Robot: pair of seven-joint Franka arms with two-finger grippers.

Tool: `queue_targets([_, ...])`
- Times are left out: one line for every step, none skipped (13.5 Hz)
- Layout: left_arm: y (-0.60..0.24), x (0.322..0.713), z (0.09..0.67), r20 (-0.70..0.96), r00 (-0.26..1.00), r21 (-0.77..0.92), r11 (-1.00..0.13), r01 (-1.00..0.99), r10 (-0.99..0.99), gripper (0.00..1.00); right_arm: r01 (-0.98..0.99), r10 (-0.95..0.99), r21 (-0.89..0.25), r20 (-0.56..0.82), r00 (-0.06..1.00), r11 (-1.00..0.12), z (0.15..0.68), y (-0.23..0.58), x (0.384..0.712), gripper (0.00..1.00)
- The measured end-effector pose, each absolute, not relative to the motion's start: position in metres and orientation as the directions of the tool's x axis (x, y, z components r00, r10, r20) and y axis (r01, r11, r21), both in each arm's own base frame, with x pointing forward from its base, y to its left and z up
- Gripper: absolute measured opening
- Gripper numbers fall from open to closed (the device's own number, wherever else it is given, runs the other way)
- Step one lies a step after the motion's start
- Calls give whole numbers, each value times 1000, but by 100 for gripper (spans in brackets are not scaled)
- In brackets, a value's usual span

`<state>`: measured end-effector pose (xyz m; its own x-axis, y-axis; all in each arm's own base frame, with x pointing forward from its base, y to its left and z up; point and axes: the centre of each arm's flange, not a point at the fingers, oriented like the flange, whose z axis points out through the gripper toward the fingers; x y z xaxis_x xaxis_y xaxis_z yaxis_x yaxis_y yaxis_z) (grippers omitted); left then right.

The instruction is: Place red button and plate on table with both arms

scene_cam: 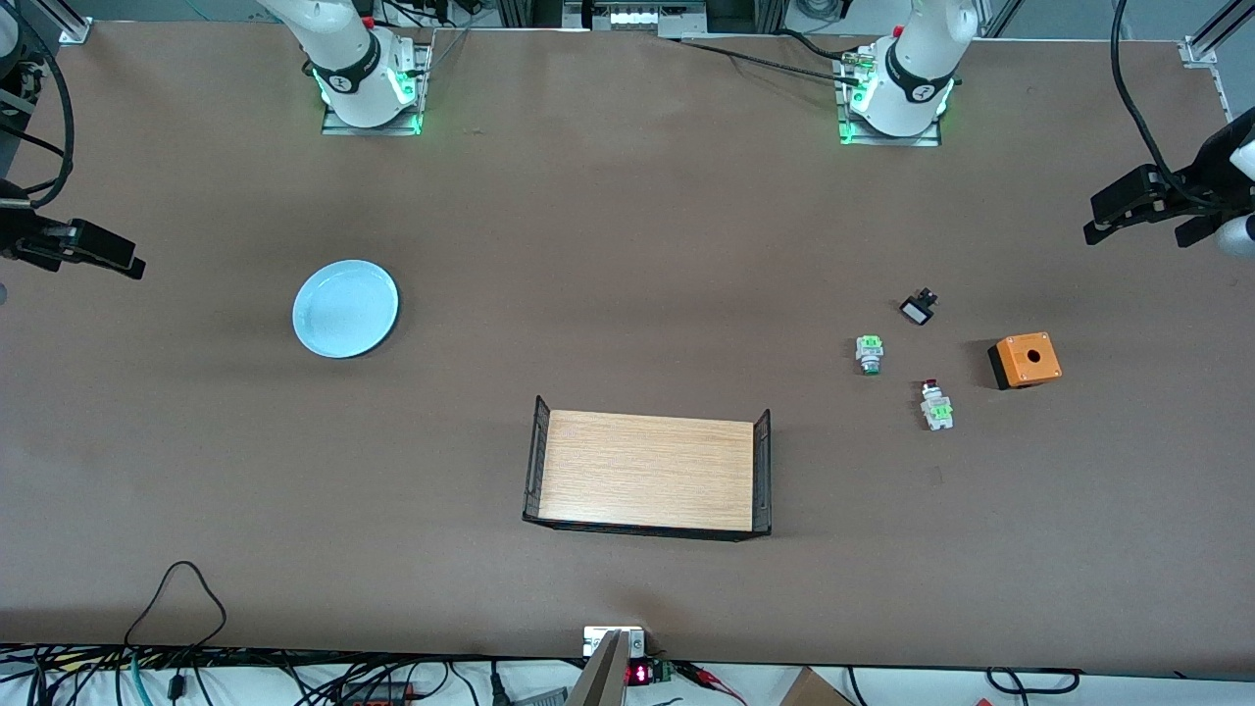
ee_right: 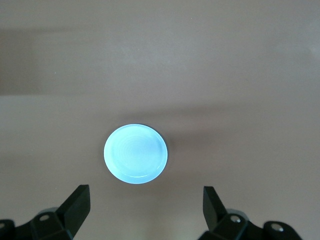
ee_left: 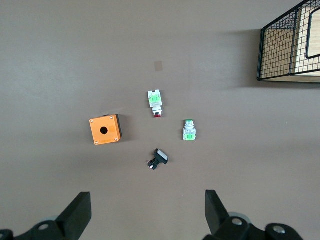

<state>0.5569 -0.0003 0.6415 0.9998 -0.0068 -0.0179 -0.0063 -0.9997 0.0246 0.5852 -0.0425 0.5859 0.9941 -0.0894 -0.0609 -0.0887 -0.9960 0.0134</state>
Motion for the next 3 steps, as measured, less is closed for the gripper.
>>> queue_targets([0, 557, 641, -21, 1000, 25, -1000, -5, -5, 100, -88, -88, 13, -61, 994, -996, 586, -42, 585, 100])
queue_targets([0, 556, 641, -26, 1000, 25, -1000, -4, -5, 100, -86, -87, 13, -61, 994, -996, 586, -42, 585, 100])
queue_targets([0, 556, 641, -27, 1000, 25, -1000, -3, -4, 100, -85, -85, 13, -61, 994, -996, 586, -42, 585, 100])
